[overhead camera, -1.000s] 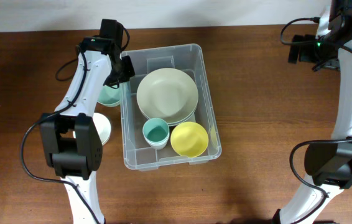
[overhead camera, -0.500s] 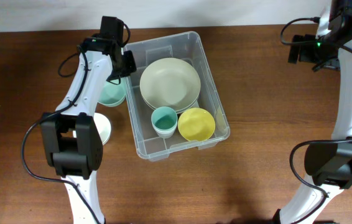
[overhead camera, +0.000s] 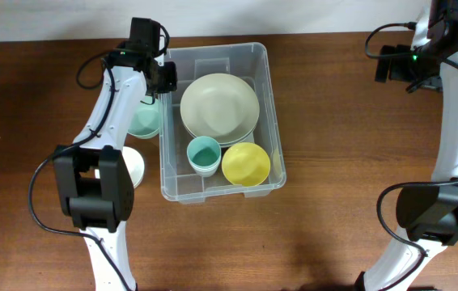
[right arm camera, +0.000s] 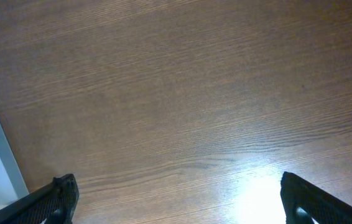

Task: Pack container
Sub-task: 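Push the container rightward with the left gripper on its left wall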

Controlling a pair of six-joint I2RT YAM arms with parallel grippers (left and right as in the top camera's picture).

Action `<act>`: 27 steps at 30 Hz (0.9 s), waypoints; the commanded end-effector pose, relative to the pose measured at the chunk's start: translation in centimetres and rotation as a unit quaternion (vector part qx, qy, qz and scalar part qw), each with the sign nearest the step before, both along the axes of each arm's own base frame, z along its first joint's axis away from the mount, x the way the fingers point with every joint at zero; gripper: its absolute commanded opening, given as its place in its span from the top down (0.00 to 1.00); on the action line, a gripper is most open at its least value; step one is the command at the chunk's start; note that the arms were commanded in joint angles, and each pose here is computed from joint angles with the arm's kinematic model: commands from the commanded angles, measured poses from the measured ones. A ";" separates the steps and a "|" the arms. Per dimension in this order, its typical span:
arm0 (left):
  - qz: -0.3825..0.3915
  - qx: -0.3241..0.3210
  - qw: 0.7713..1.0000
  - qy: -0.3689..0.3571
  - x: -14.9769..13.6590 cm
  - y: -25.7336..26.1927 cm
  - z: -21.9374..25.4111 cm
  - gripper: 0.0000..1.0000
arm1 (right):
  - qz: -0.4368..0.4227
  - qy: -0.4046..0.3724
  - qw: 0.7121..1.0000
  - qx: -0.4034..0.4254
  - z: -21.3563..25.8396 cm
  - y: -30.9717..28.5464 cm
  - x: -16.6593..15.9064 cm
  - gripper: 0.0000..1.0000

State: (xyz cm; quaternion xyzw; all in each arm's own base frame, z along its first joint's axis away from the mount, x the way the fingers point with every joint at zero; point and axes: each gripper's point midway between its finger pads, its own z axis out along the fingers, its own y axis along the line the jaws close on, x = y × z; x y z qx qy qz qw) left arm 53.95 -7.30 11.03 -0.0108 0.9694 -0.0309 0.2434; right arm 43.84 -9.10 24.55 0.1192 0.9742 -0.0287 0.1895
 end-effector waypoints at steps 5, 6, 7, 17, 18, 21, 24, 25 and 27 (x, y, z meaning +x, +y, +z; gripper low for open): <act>-0.042 0.027 0.998 -0.033 1.1 0.2 1.3 0.91 | -0.002 0.001 1.000 -0.003 0.0 -0.2 -0.1 0.01; -0.042 0.027 0.998 -0.036 1.2 0.2 1.4 0.90 | -0.002 0.001 1.000 -0.003 0.0 -0.2 -0.1 0.01; -0.042 0.026 0.998 -0.039 1.3 0.2 1.4 0.90 | -0.002 0.001 1.000 -0.003 0.0 -0.2 -0.1 0.01; -0.051 0.010 0.998 -0.036 1.2 -0.5 1.4 0.33 | -0.002 0.001 1.000 -0.003 0.0 -0.2 -0.1 0.01; -0.054 0.005 0.998 -0.037 1.2 -0.7 1.4 0.33 | -0.002 0.001 1.000 -0.003 0.0 -0.2 -0.1 0.01; -0.052 0.005 0.998 -0.044 1.5 -0.5 2.1 0.32 | -0.002 0.001 1.000 -0.003 0.0 -0.2 -0.1 0.01; -0.032 0.003 0.998 -0.050 1.7 0.6 3.3 0.32 | -0.002 0.001 1.000 -0.003 0.0 -0.2 -0.1 0.01; -0.021 0.000 0.998 -0.051 1.7 1.4 3.8 0.32 | -0.002 0.001 1.000 -0.003 0.0 -0.2 -0.1 0.01; -0.009 -0.002 0.999 -0.051 1.6 2.7 4.6 0.32 | -0.002 0.001 1.000 -0.003 0.0 -0.2 -0.1 0.01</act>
